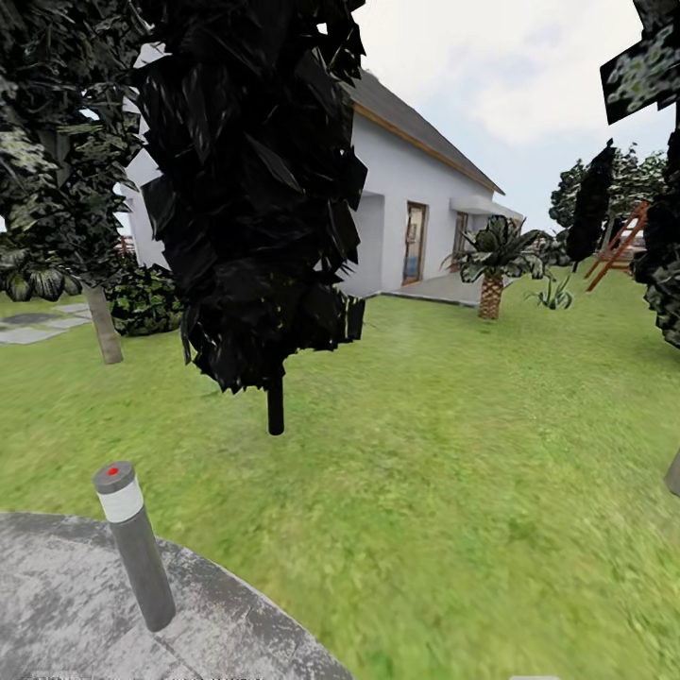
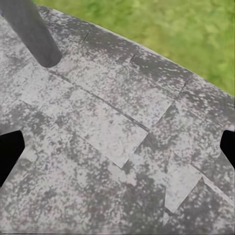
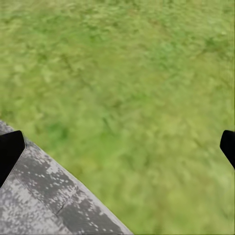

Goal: In the garden, pick up the pesticide atomizer on the floor and spray pesticide onto both trees until each tree trunk is fully covered.

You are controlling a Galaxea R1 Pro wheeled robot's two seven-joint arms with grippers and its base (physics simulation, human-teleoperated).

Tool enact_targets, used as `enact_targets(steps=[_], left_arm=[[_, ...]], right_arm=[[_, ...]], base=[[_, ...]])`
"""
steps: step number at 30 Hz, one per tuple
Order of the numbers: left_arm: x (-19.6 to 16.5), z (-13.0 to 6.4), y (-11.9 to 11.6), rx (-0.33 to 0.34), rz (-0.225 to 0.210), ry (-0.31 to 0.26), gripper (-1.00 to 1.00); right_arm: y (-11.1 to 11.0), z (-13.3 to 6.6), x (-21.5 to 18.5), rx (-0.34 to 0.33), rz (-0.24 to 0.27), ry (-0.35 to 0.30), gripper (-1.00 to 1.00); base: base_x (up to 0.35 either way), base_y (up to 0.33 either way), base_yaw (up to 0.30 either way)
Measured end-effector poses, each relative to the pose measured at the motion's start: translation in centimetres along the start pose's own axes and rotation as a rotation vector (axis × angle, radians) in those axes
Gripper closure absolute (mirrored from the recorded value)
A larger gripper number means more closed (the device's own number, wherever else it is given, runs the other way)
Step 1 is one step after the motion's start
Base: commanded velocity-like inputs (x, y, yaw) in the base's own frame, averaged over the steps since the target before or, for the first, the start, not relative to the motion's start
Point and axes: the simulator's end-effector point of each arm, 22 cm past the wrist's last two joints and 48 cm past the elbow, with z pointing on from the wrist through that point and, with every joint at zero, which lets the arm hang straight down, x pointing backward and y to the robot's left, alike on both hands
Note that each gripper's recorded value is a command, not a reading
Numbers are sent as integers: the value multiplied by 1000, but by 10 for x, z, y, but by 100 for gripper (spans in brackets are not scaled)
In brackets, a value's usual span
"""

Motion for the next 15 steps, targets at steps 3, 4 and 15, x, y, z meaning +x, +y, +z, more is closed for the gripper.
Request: enact_targets(steps=[3,4,15], left_arm=[[-1,0,0,0,0,-3,-100],[-2,0,0,0,0,-4,-100],[-5,0,0,0,-2,-13,-100]], right_arm=[[0,0,-1,-1,0,-2,-100],[0,0,-1,-1,1,-3,-100],[1,0,-5,-2,1,-12,-100]], base=[[0,0,251],[0,0,251],[0,0,251]])
